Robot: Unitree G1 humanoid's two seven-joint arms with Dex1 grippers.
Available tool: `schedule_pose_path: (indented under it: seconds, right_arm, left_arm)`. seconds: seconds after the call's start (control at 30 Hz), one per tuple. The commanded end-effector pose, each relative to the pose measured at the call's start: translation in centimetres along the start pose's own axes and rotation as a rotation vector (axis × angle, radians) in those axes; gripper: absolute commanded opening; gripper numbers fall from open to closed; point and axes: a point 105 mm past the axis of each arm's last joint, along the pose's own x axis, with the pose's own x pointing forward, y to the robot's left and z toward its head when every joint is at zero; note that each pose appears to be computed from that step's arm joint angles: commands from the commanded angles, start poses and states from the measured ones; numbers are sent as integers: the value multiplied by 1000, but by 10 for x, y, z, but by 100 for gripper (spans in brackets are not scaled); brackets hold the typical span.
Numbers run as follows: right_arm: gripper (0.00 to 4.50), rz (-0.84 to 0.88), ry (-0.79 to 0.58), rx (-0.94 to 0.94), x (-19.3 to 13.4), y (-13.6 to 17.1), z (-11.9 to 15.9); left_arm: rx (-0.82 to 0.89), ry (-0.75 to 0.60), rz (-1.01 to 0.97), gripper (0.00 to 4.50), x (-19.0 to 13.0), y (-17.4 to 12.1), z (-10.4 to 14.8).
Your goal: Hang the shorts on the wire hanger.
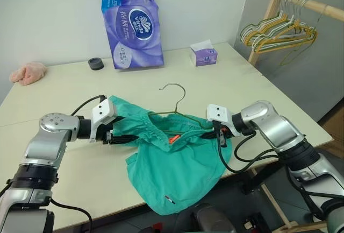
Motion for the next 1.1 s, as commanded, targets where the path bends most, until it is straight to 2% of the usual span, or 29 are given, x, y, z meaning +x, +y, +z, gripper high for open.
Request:
schedule_pose_path:
  seconds: [0.03, 0.07, 0.1, 0.23, 0.43, 1.1]
  right_arm:
    - [0, -5, -41, -42, -7, 1, 14]
    - [0, -5, -41, -42, -7, 2, 14]
    - [0, -6, -40, -42, -8, 2, 14]
    - [0, -7, -36, -38, -9, 3, 12]
    - [0, -19, -33, -23, -13, 3, 10]
    - [0, -25, -11, 77, -31, 15, -11]
  left_arm:
    - [113, -7, 21, 345, 6, 8, 11]
    - [120, -14, 25, 345, 8, 9, 12]
    - [123, -14, 24, 307, 9, 9, 12]
    - [125, -19, 30, 203, 10, 12, 12]
    - [123, 0, 62, 12, 11, 16, 6]
    - [99, -17, 102, 4, 13, 13, 4]
